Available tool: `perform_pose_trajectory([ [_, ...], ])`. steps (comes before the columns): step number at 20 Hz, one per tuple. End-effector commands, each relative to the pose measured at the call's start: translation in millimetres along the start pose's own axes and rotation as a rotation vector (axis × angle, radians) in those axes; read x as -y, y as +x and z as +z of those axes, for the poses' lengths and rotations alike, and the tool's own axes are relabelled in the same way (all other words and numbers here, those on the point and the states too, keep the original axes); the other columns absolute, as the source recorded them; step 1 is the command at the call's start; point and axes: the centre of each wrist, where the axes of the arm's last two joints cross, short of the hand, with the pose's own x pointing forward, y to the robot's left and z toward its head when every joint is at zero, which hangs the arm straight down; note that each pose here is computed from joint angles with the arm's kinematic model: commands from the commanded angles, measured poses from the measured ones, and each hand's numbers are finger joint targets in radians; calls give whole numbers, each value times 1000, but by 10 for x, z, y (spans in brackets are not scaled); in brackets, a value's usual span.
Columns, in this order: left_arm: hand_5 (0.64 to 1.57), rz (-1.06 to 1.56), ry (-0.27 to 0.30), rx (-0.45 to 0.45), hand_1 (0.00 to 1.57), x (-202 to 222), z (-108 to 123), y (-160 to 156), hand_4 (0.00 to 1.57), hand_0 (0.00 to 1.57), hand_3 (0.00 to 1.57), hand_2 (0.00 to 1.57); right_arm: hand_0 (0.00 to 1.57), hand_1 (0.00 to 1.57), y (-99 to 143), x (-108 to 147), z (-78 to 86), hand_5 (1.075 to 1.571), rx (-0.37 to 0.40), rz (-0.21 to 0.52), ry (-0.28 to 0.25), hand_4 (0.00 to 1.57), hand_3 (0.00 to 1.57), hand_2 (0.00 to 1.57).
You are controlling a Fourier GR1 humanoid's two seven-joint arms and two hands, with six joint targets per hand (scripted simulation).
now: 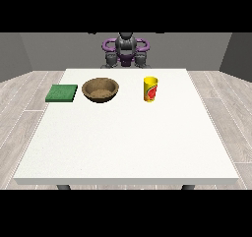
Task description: Pick the cup and pour the ball into the bowl, then pick the bowl and place it on the pad
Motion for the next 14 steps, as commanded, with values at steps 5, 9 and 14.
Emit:
perform_pose_trajectory([
  [5, 1507, -75, -66, 251, 0, 163, -332, 445, 0, 0, 0, 0, 0, 0, 715, -374, -274, 1570, 257, 89, 52, 131, 0, 0],
  [9, 1507, -126, -23, 434, 0, -117, -514, 674, 0, 0, 0, 0, 0, 0, 731, -128, -251, 1569, 381, 107, 110, 0, 0, 0],
  [14, 1459, -255, 8, 551, 0, -197, -737, 828, 0, 0, 0, 0, 0, 0, 869, -134, -308, 1568, 488, 83, 134, 0, 0, 0],
])
